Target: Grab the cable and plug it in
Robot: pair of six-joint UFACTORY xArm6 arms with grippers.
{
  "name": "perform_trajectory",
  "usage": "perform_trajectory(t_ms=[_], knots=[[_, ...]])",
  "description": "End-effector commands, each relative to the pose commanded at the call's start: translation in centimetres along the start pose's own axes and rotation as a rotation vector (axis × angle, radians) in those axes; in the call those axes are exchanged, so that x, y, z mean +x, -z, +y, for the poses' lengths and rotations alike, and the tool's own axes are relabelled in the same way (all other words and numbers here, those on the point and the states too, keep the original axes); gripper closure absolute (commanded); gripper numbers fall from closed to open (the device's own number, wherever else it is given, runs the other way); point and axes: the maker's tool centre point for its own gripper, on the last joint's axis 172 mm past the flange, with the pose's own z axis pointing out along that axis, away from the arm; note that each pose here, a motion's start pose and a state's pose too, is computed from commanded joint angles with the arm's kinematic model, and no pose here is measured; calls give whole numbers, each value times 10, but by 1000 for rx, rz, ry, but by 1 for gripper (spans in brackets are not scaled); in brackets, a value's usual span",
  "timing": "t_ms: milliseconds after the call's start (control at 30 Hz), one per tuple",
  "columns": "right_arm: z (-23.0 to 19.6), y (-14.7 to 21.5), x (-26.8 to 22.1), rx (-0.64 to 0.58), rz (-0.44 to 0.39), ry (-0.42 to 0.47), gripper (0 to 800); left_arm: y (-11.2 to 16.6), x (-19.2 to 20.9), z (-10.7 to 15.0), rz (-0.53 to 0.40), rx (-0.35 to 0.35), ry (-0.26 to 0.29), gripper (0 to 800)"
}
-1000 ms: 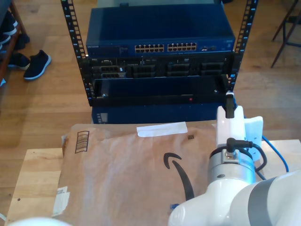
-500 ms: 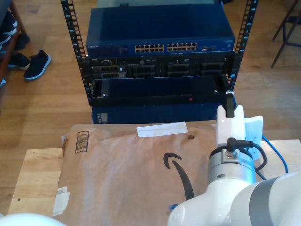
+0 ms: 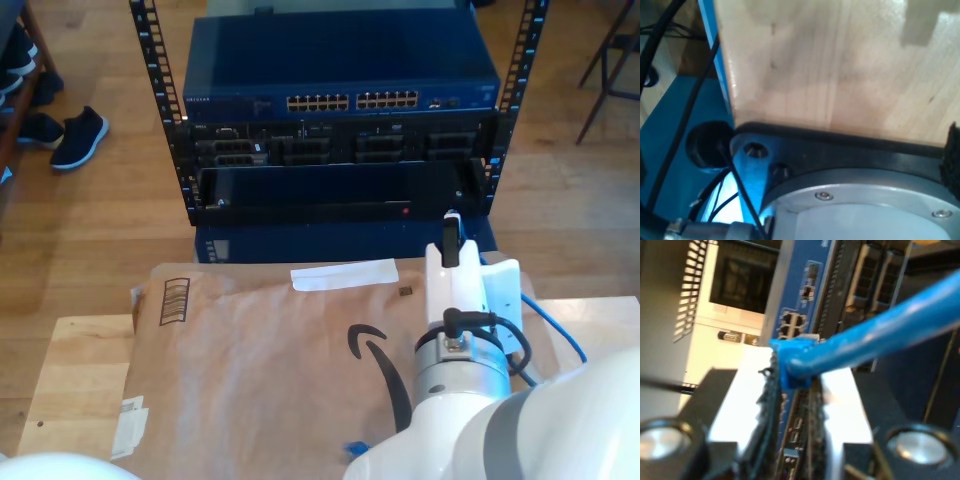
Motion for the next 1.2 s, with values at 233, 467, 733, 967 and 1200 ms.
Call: perform_trajectory(t_ms=[233,467,733,967,1200], knots=[[-3,1,-3,6,-8,1,800,0,0,0,0,0,0,0],[-11,6,-9,19,-29,1,800,0,0,0,0,-1,1,0],[-2,17,-30,20,-82,57,800,0,0,0,0,0,0,0],[15,17,-27,-44,-128,63,800,0,0,0,0,0,0,0],[17,17,-27,-46,-130,60,800,0,0,0,0,0,0,0]])
